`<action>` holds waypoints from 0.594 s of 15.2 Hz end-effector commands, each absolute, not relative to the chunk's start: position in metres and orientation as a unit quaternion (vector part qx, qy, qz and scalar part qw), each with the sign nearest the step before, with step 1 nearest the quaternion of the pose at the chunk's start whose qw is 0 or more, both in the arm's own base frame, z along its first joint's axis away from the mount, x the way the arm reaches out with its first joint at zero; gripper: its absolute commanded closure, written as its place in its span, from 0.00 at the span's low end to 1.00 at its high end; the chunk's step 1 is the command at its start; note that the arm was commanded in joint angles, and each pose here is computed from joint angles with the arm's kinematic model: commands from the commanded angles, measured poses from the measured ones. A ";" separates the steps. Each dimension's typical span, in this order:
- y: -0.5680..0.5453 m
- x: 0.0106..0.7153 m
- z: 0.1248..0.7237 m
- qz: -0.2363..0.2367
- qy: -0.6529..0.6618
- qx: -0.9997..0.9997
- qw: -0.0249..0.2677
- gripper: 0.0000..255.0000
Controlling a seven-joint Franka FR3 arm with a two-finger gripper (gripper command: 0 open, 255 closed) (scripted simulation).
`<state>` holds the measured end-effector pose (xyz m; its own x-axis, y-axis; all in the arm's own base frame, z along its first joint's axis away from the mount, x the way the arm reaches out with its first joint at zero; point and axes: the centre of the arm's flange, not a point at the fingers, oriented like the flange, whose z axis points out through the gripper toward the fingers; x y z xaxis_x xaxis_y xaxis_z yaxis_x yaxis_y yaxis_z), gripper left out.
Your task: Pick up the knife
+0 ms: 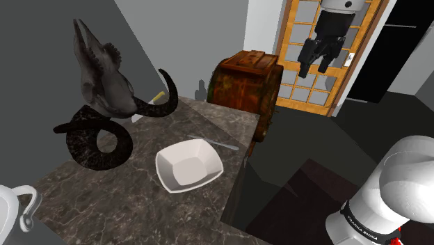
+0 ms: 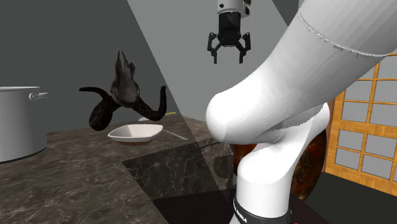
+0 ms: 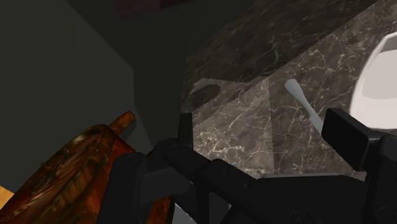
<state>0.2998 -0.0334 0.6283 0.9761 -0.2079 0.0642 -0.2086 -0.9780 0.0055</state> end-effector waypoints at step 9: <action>-0.003 0.370 0.557 0.036 -0.018 0.999 0.007 0.00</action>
<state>0.3625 -0.0082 0.5646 0.9959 -0.0575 0.0693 -0.0585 -0.9982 0.0125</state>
